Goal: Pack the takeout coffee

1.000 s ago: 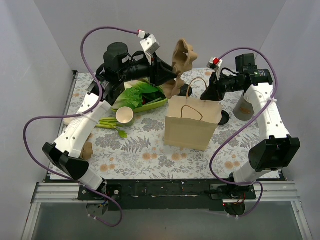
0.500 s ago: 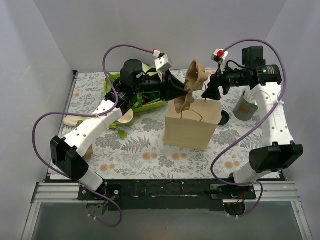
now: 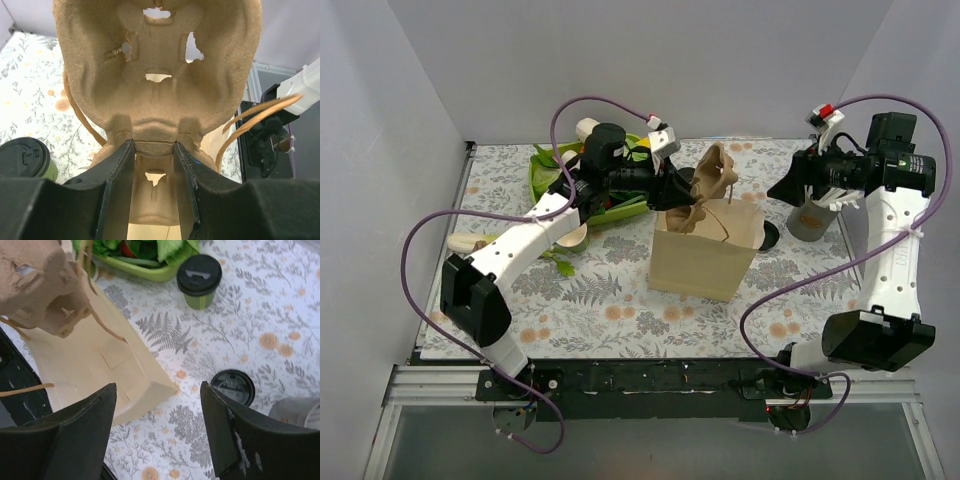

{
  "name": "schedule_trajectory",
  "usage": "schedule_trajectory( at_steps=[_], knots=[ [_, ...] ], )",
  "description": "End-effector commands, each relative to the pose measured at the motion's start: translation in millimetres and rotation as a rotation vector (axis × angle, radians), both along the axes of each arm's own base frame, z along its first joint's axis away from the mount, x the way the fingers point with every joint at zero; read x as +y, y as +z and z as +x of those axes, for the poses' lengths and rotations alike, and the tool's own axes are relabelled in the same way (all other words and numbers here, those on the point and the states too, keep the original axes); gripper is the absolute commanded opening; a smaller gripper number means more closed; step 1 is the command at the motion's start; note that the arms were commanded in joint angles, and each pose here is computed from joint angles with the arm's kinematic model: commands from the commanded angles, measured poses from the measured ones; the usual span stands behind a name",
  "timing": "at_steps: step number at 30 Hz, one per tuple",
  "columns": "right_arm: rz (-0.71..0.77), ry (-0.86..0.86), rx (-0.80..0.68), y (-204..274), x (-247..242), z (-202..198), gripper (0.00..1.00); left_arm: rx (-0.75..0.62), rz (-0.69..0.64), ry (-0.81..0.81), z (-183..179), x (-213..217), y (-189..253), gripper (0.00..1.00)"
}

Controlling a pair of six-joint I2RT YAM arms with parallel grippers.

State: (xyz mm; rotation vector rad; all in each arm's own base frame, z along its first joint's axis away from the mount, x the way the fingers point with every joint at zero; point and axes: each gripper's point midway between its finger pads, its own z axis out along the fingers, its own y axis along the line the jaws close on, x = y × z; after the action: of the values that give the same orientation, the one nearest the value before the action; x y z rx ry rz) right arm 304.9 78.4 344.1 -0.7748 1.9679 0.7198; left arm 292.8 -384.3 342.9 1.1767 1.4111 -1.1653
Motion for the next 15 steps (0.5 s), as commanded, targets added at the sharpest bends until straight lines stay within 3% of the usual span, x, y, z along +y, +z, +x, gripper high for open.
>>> schedule_trajectory(
  at_steps=[1, 9, 15],
  knots=[
    [0.001, -0.088, 0.036, -22, -21, 20, 0.73, -0.026, 0.053, -0.04, -1, -3, -4, 0.0],
    [-0.028, -0.064, 0.207, -90, -19, 17, 0.61, -0.092, 0.178, -0.05, -3, 10, -15, 0.0],
    [-0.041, 0.029, 0.328, -128, 17, 0, 0.6, -0.16, 0.292, -0.036, -11, 31, -22, 0.0]
  ],
)
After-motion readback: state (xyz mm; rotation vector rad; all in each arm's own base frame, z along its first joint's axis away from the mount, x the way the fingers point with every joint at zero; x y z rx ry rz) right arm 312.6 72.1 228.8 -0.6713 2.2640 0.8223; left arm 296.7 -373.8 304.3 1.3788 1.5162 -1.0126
